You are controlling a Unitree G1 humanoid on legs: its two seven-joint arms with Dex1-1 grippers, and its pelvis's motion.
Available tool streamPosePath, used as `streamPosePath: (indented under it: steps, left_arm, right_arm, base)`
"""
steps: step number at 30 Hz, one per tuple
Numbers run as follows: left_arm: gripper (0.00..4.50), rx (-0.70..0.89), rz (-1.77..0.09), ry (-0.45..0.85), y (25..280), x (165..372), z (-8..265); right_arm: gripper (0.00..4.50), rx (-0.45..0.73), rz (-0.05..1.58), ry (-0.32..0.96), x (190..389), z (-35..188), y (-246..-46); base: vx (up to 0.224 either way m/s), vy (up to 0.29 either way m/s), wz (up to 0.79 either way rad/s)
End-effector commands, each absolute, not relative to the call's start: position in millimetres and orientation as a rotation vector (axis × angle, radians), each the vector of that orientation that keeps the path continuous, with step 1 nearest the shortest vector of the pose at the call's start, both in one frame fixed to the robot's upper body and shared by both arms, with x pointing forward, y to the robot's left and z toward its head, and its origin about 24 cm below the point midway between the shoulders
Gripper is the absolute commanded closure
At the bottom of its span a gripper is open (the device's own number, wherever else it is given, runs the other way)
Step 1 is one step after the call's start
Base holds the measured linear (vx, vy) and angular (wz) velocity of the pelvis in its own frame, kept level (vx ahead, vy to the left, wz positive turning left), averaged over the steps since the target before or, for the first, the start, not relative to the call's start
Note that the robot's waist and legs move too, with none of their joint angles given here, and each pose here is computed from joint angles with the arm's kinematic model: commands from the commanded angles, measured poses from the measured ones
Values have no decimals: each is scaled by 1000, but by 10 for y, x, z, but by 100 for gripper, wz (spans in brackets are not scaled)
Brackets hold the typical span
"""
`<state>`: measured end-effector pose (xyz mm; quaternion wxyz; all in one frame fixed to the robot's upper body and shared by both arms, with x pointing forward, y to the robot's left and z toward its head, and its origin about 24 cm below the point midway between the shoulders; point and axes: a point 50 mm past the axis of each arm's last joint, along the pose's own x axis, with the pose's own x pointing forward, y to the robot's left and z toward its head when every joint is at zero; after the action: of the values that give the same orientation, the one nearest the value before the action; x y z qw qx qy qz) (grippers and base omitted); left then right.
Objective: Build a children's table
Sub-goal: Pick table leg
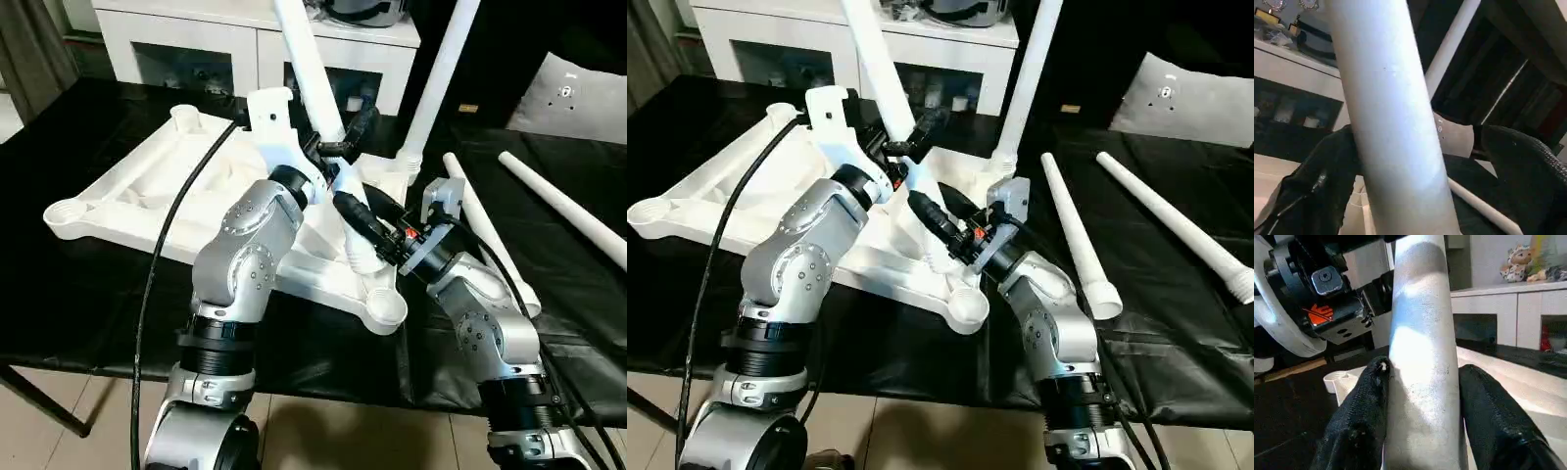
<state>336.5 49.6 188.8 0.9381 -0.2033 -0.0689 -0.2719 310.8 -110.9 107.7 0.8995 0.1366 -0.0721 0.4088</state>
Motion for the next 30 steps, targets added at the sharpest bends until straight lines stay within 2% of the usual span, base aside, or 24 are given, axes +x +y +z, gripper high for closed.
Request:
streamPosePath:
  steps: [1,8,10,11,13,18,24,27,30]
  left_arm:
    - [35,-406,-565,-128,427,3360,1880]
    - [35,-342,-551,-130,473,3377,1851]
    - [35,-250,-547,-138,477,3378,1825]
    - [35,-122,-540,-153,485,3381,1792]
    - [35,9,-524,-161,505,3388,1742]
    - [35,83,-492,-158,558,3406,1705]
    - [35,288,-460,-203,605,3423,1690]
    - [35,343,-460,-213,612,3425,1685]
    - [62,417,-455,-226,626,3431,1680]
  right_arm:
    - [269,268,841,-178,3130,1132,-1118]
    - [269,261,849,-176,3124,1102,-1091]
    - [269,253,855,-175,3119,1098,-1084]
    - [269,247,859,-174,3114,1092,-1079]
    - [269,241,862,-172,3110,1083,-1074]
    - [269,236,866,-171,3109,1076,-1064]
    - [269,228,868,-169,3116,1066,-1059]
    - [269,226,868,-168,3117,1063,-1060]
    - [269,224,868,-167,3116,1059,-1060]
  base:
    - [0,0,0]
    - [0,0,0]
    - [0,0,0]
    - [0,0,0]
    - [0,0,0]
    - [0,0,0]
    - [0,0,0]
    - [0,0,0]
    - [0,0,0]
